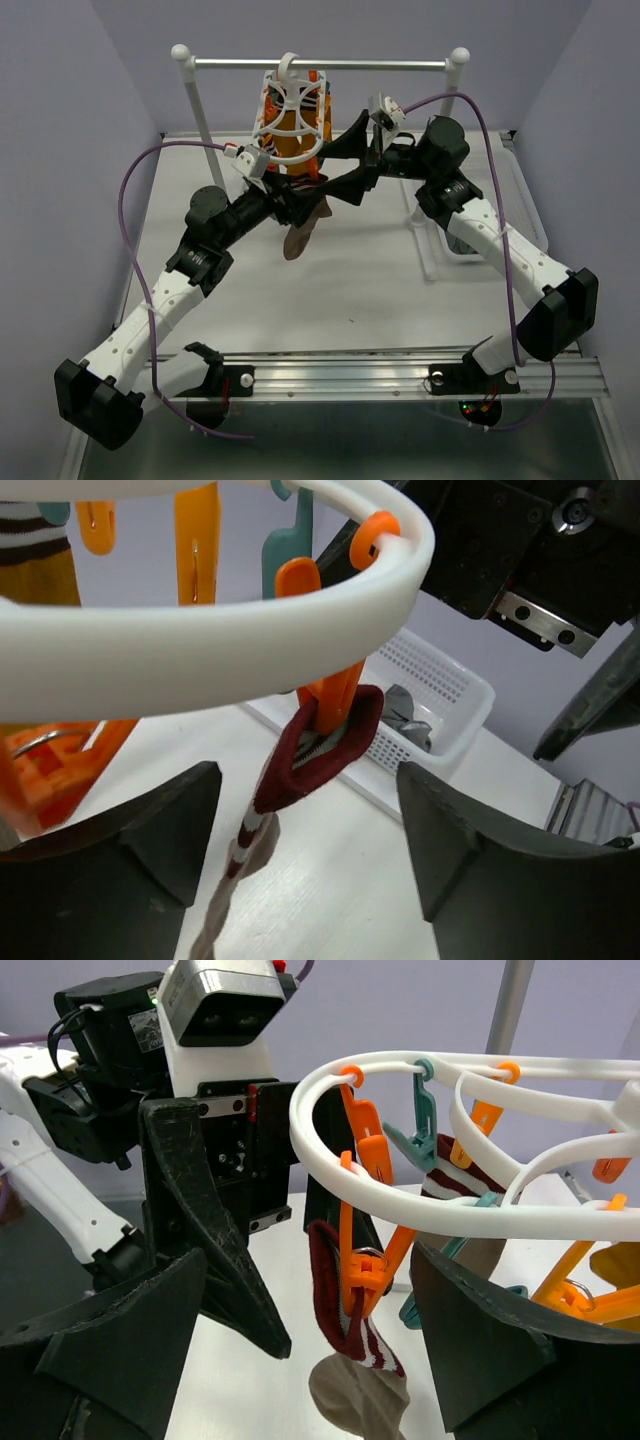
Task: Clip the socks to the hanger
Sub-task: Clamp the sock onto the hanger.
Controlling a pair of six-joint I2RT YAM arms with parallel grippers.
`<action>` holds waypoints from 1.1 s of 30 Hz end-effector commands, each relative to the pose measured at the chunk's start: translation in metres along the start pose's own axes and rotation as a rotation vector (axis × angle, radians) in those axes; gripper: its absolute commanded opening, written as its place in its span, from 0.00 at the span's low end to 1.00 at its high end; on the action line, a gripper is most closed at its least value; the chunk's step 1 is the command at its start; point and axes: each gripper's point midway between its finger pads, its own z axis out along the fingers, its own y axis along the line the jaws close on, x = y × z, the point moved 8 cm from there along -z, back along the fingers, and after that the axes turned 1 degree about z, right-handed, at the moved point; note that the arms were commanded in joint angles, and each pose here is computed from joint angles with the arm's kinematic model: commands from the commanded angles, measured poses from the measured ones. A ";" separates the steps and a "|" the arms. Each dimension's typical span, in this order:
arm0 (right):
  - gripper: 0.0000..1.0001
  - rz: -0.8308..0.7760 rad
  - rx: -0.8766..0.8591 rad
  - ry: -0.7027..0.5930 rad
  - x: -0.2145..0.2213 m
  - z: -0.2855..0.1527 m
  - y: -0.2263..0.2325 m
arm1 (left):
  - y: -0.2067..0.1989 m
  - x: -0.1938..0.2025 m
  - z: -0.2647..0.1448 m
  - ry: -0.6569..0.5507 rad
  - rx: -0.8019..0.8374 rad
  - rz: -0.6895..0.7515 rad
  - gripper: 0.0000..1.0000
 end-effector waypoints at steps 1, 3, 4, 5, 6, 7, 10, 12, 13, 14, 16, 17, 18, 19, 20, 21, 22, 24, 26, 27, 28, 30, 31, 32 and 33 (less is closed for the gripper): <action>0.95 -0.059 0.022 -0.056 -0.021 -0.006 0.011 | -0.003 -0.022 -0.002 -0.073 -0.028 0.014 0.93; 1.00 -0.060 0.047 -0.063 -0.021 -0.007 0.010 | 0.001 -0.019 -0.004 -0.064 -0.076 0.001 0.99; 1.00 -0.066 0.058 -0.060 -0.019 -0.008 0.010 | 0.005 -0.017 -0.006 -0.058 -0.119 -0.002 0.99; 1.00 -0.062 0.059 -0.058 -0.017 -0.010 0.011 | 0.005 -0.017 -0.008 -0.058 -0.120 -0.002 0.99; 1.00 -0.070 0.068 -0.053 -0.014 -0.010 0.010 | 0.009 -0.011 -0.010 -0.040 -0.154 -0.006 0.99; 1.00 -0.078 0.075 -0.049 -0.012 -0.012 0.010 | 0.015 -0.008 -0.014 -0.046 -0.226 -0.016 0.99; 1.00 -0.099 0.110 -0.015 -0.002 -0.017 0.009 | 0.025 0.002 -0.024 -0.015 -0.358 -0.058 0.99; 1.00 -0.107 0.134 0.025 0.007 -0.020 0.007 | 0.022 0.001 -0.031 -0.021 -0.367 -0.068 0.99; 1.00 -0.119 0.150 0.028 0.008 -0.022 0.007 | 0.019 0.001 -0.036 -0.030 -0.348 -0.070 0.99; 1.00 -0.126 0.164 0.032 0.010 -0.024 0.007 | 0.016 0.001 -0.038 -0.035 -0.323 -0.065 0.99; 1.00 -0.168 0.188 0.048 0.019 -0.030 0.007 | 0.009 0.002 -0.040 -0.047 -0.248 -0.047 0.99; 1.00 -0.184 0.211 0.054 0.022 -0.032 0.006 | 0.006 0.000 -0.043 -0.062 -0.238 -0.043 0.99; 1.00 -0.189 0.211 0.060 0.025 -0.034 0.007 | 0.005 -0.002 -0.045 -0.066 -0.237 -0.045 0.99; 1.00 -0.194 0.237 0.063 0.027 -0.036 0.005 | 0.005 -0.003 -0.046 -0.067 -0.244 -0.048 0.99; 1.00 -0.197 0.257 0.064 0.029 -0.039 0.006 | 0.003 -0.007 -0.049 -0.063 -0.247 -0.049 0.99; 1.00 -0.199 0.294 0.065 0.029 -0.041 0.004 | 0.002 -0.010 -0.050 -0.065 -0.246 -0.044 0.99; 1.00 -0.205 0.311 0.066 0.030 -0.043 0.005 | 0.000 -0.013 -0.052 -0.068 -0.242 -0.038 0.99; 1.00 -0.219 0.356 0.073 0.034 -0.050 0.005 | -0.008 -0.025 -0.056 -0.091 -0.201 -0.002 0.99; 1.00 -0.232 0.386 0.079 0.038 -0.056 0.009 | -0.015 -0.038 -0.062 -0.135 -0.181 0.017 0.99; 1.00 -0.262 0.411 0.088 0.040 -0.060 0.007 | -0.017 -0.047 -0.066 -0.160 -0.185 0.016 0.99; 1.00 -0.277 0.421 0.093 0.041 -0.062 0.008 | -0.019 -0.052 -0.068 -0.174 -0.190 0.013 0.99; 1.00 -0.329 0.442 0.107 0.043 -0.068 0.009 | -0.022 -0.060 -0.071 -0.180 -0.197 0.022 0.99; 1.00 -0.337 0.472 0.106 0.041 -0.070 0.007 | -0.025 -0.070 -0.072 -0.197 -0.195 0.030 0.99; 1.00 -0.341 0.491 0.106 0.040 -0.071 0.006 | -0.023 -0.069 -0.069 -0.179 -0.209 0.023 0.99; 1.00 -0.347 0.503 0.105 0.039 -0.072 0.005 | -0.021 -0.071 -0.068 -0.177 -0.225 0.016 0.99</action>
